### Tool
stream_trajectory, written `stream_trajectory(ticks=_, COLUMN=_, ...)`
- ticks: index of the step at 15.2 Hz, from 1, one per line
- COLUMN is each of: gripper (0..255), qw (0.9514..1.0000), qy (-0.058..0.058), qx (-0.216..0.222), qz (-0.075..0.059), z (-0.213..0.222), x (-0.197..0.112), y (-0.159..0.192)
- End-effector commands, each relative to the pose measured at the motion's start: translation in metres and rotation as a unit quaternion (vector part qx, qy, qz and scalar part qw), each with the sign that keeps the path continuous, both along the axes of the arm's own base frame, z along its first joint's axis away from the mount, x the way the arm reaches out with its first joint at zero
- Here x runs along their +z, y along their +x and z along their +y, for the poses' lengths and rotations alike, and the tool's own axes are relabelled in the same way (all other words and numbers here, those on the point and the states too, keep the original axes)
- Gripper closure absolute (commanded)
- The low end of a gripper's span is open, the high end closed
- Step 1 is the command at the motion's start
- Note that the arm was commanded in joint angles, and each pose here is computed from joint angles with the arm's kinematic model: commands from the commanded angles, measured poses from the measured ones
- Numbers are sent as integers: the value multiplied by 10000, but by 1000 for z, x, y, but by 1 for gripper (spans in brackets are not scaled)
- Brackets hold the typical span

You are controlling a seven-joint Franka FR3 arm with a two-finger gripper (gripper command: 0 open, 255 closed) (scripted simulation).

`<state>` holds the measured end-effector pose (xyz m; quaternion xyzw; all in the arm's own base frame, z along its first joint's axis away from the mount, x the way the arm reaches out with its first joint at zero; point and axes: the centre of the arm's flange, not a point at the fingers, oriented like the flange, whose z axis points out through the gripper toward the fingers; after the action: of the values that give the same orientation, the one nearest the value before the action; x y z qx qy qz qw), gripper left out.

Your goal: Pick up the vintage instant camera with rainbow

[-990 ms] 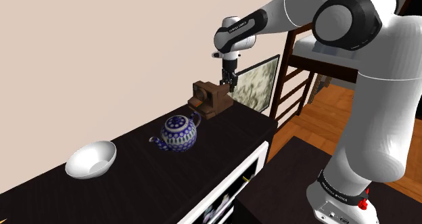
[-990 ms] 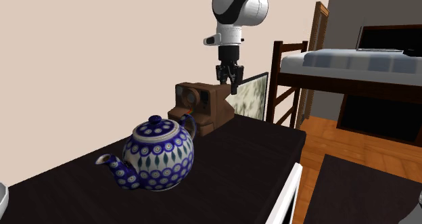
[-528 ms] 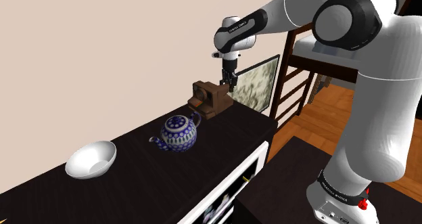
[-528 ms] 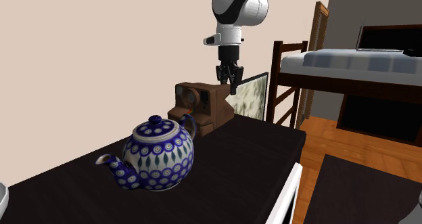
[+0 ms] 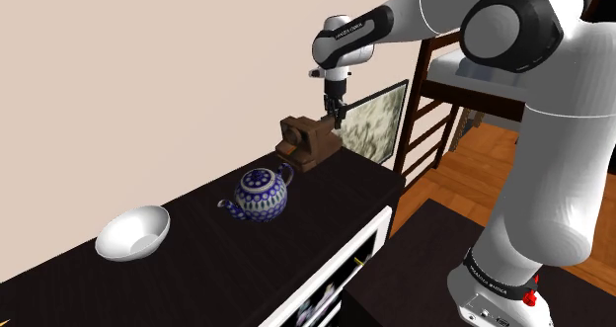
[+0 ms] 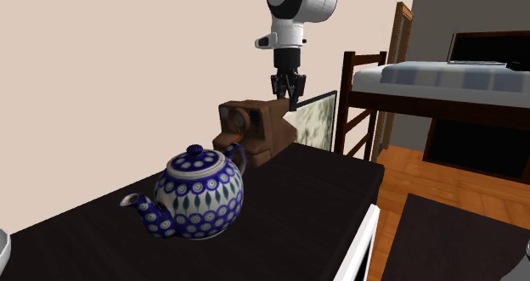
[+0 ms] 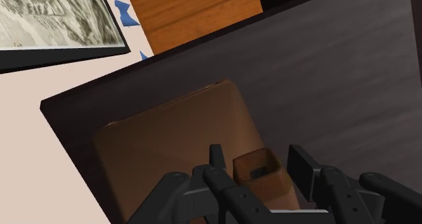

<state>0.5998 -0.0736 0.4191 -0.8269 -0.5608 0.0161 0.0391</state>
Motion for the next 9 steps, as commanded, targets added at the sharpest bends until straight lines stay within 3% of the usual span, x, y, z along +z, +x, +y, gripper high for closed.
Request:
stream_trajectory(ticks=1, gripper=255, qw=10000, qy=-2, qx=-6, qz=-14, z=-1, x=12, y=-1)
stream_trajectory(ticks=9, gripper=255, qw=10000, qy=-2, qx=-6, qz=-14, z=-1, x=55, y=-1)
